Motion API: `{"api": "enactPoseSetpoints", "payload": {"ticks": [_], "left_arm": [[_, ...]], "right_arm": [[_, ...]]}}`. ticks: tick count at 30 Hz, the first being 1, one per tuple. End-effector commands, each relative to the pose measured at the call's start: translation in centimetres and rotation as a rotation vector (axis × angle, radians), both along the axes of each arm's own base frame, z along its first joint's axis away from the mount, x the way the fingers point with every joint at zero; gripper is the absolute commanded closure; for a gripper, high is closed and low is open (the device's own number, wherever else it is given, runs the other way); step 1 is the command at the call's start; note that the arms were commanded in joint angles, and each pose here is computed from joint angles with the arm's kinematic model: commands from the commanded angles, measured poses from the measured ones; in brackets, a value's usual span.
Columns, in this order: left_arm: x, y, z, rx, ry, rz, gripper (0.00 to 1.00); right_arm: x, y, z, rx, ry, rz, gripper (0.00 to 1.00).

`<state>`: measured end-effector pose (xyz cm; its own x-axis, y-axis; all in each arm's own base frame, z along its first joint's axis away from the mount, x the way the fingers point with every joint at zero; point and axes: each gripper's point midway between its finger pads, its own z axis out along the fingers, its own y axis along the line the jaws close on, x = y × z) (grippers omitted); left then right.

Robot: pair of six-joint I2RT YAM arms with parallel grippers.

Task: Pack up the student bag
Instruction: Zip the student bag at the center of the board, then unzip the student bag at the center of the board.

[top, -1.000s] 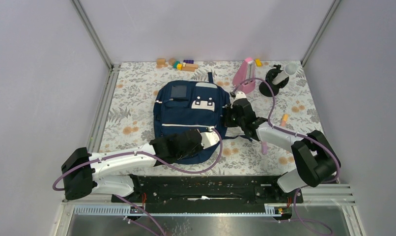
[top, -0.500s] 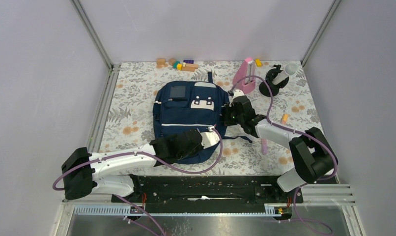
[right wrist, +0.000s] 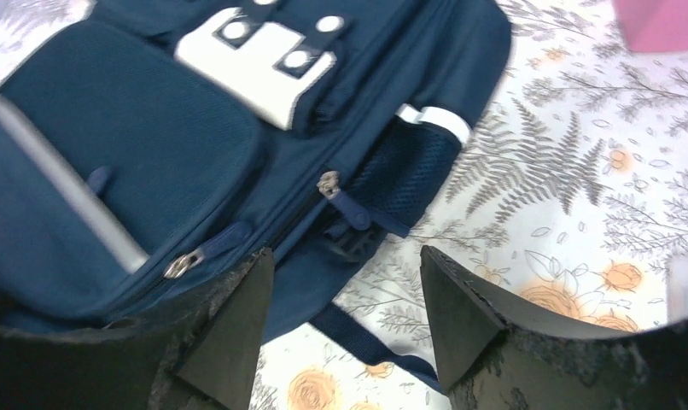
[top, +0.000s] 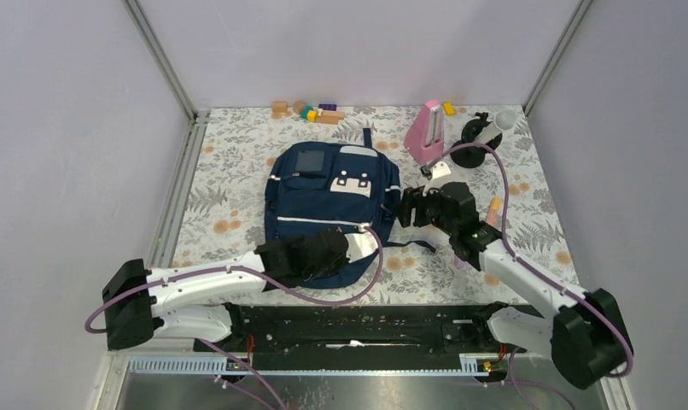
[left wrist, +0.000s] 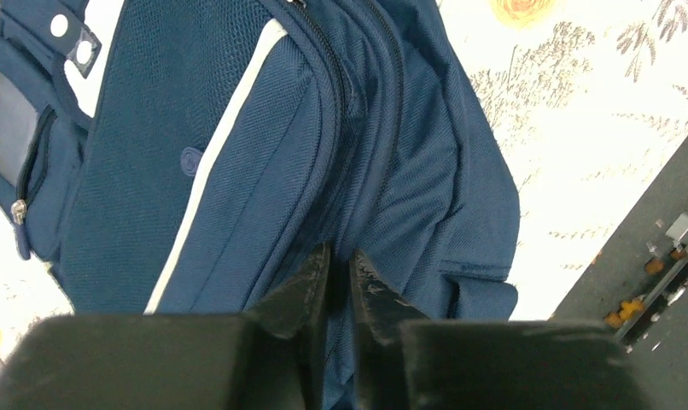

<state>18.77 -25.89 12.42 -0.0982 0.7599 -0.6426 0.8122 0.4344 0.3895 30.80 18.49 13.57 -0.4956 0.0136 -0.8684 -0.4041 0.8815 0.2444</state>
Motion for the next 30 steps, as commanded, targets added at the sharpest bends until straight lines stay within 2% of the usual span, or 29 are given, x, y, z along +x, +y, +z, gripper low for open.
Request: {"api": "enactPoseSetpoints", "payload": {"ticks": [1,2,3,5,7,11,13,19,24,30], "left_arm": [[-0.6,0.5,2.9,-0.086,0.007,0.045,0.7],[-0.8,0.7,3.3,-0.111,0.011,0.05,0.52],[-0.9,0.7,3.7,-0.137,0.013,0.056,0.39],[-1.2,0.7,4.9,-0.203,0.026,0.067,0.26],[-1.4,0.7,6.2,-0.269,0.046,0.075,0.17],[-0.3,1.6,8.2,-0.359,0.09,0.167,0.14],[1.4,3.0,8.8,-0.424,0.135,0.265,0.14],[4.6,6.2,11.0,-0.626,0.206,0.387,0.14],[6.5,8.6,11.6,-0.691,0.172,0.452,0.13],[7.7,11.3,11.0,-0.682,0.152,0.566,0.13]], "right_arm": [[-3.8,2.5,2.1,0.062,-0.088,0.27,0.29],[-4.6,2.8,2.4,0.073,-0.106,0.319,0.29],[-5.3,3.1,2.6,0.077,-0.125,0.36,0.28],[-6.3,3.5,2.6,0.078,-0.155,0.434,0.28],[-6.9,4.1,2.7,0.095,-0.199,0.493,0.28],[-7.2,5.5,2.2,0.079,-0.267,0.633,0.26],[-7.4,6.4,1.5,0.079,-0.271,0.716,0.26],[-5.8,7.7,0.4,0.037,-0.267,0.791,0.25],[-4.6,7.8,0.2,-0.009,-0.289,0.785,0.25],[-3.8,7.7,-0.3,-0.061,-0.304,0.8,0.24]]}}
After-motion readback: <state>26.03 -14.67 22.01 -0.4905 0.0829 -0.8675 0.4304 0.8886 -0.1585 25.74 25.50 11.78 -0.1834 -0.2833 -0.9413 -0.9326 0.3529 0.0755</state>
